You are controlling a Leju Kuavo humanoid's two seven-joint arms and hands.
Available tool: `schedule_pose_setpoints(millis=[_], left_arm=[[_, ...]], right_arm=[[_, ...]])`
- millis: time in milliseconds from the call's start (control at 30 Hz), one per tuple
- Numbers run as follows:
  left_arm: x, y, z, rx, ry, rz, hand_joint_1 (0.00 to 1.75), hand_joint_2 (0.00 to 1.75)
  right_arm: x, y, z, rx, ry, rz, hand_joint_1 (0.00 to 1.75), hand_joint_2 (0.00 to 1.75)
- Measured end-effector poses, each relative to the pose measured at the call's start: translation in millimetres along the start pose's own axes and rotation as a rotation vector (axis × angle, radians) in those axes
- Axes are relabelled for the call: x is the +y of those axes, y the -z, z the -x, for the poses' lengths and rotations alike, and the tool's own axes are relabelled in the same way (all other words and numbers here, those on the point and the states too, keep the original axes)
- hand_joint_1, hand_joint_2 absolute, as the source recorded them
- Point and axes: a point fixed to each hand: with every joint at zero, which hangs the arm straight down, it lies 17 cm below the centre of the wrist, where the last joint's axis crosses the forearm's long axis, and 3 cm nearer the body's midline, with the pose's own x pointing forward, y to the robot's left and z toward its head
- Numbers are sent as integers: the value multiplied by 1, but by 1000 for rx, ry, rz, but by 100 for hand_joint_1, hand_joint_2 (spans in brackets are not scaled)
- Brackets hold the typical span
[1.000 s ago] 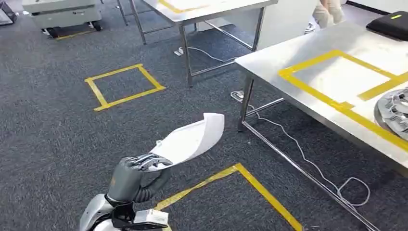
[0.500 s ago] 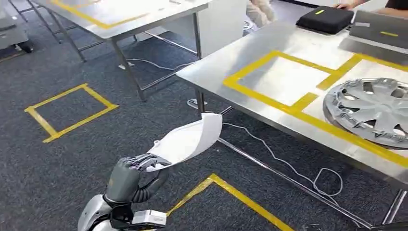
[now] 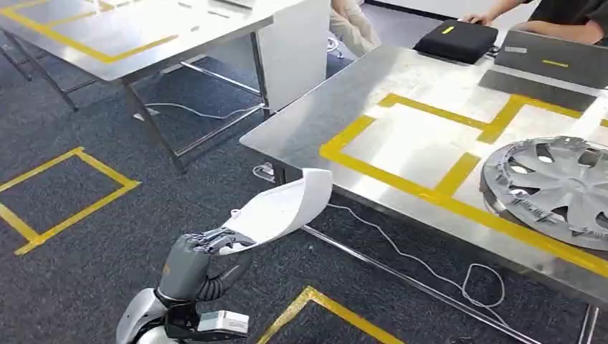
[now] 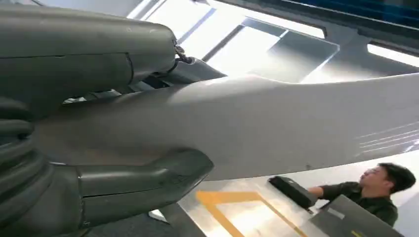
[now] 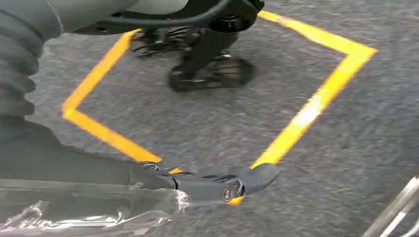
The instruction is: Take the parts from the cabinet and place them on the table.
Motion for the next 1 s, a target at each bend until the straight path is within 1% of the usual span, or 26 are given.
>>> schedule_pose_setpoints(millis=[200, 567, 733, 1000], left_arm=[[1, 6, -2, -15, 13, -3, 175, 175], [-10, 4, 1, -21, 35, 43, 175, 175], [-8, 17, -4, -48, 42, 38, 175, 175], [-19, 12, 0, -42, 46, 76, 175, 175]], right_arm=[[2, 1, -4, -8, -9, -11, 0, 175], [8, 2, -3, 7, -51, -34, 0, 175], [11, 4, -8, 5, -66, -43, 0, 175], [11, 0, 2, 26, -71, -46, 0, 175]])
